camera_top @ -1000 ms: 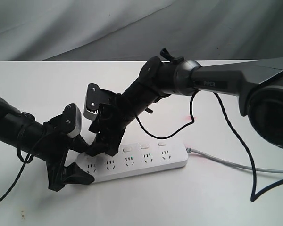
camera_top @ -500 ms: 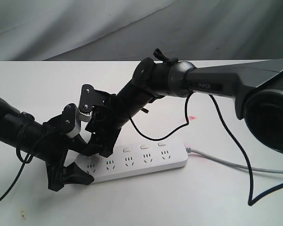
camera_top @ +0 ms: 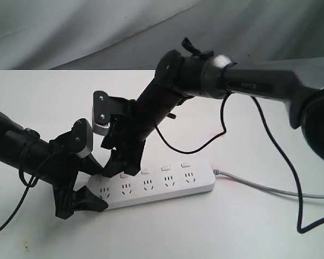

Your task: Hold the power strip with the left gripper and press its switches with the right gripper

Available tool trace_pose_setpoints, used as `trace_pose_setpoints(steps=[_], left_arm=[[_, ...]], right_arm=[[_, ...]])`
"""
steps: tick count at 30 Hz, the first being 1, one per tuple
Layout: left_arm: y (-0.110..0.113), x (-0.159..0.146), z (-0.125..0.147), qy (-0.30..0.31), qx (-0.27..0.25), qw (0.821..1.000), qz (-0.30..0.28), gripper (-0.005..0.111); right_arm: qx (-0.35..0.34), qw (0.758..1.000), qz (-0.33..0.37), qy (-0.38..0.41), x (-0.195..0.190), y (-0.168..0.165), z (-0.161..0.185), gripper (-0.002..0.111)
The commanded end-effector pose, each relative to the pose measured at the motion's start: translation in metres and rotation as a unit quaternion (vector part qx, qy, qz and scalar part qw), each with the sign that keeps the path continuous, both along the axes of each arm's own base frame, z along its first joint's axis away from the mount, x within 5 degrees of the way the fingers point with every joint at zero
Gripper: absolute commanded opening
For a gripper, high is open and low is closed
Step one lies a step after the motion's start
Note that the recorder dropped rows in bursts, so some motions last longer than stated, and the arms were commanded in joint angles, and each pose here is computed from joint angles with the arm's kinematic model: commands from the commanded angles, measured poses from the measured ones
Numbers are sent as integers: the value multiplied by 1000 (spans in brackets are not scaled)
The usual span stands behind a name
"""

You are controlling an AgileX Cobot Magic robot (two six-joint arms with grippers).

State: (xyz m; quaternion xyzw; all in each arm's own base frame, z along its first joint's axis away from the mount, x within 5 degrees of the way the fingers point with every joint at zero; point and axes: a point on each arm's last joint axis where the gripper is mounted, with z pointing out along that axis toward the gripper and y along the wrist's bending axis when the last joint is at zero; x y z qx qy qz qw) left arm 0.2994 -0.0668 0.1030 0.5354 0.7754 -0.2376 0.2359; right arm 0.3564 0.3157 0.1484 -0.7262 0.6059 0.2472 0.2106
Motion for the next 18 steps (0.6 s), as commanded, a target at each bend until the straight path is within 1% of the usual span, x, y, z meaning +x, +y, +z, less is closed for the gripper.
trace_pose_setpoints(steps=[1,3,6,9,12,18], left_arm=[[-2,1,2,-4,-3,1000,-2,0],[-2,1,2,-4,-3,1000,-2,0],[-2,1,2,-4,-3,1000,-2,0],[-2,1,2,-4,-3,1000,-2,0],[-2,1,2,-4,-3,1000,-2,0],[-2,1,2,-4,-3,1000,-2,0]], right_arm=[[1,1000,-13,15,16,-30,12,66],[13,999,-31,24,24,-40,13,66],[21,999,-22,21,23,-37,12,66],[10,999,-11,39,18,-28,-11,66],[4,999,-14,49,18,-28,-23,66],[5,999,-21,45,20,-27,-24,66]])
